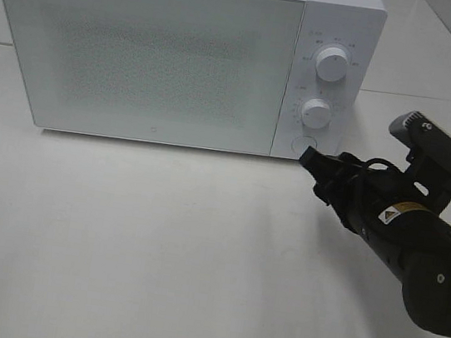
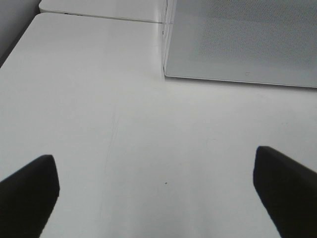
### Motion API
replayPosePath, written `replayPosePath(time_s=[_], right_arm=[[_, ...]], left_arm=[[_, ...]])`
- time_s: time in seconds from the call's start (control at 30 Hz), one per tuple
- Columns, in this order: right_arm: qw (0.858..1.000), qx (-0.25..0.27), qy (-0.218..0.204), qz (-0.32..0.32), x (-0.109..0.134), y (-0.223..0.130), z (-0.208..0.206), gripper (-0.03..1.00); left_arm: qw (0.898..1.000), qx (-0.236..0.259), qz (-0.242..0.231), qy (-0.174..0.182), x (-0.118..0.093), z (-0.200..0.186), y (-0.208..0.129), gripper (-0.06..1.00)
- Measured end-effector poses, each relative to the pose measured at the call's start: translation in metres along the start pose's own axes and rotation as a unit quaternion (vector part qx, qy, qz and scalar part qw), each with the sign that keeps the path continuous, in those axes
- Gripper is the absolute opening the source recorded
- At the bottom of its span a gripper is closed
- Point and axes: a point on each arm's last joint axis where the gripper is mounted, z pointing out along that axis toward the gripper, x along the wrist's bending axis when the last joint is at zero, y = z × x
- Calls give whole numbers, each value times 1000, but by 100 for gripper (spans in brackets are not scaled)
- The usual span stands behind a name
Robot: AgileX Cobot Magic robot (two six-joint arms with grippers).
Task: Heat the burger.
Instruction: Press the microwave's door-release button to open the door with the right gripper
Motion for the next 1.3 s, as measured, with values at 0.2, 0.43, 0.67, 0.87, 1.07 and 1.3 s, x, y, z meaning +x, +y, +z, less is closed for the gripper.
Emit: replayPosePath(time_s=[0.2,0.43,0.67,0.87,1.07,1.3], right_arm=[[986,5,-3,168,0,-1,0,34],[939,38,-35,340,-4,-9,0,12],[922,40,-40,383,-4,-10,-1,2],[915,36,-31,400,5,-8,11,2],[907,33,-33,418,12,-13,28,2],[902,17,-20,430,21,-16,47,2]], left_arm=[[1000,0,0,0,0,0,0,99],[1000,0,0,0,0,0,0,99],[1000,0,0,0,0,0,0,99],[1000,0,0,0,0,0,0,99],[1000,0,0,0,0,0,0,99],[1000,0,0,0,0,0,0,99]])
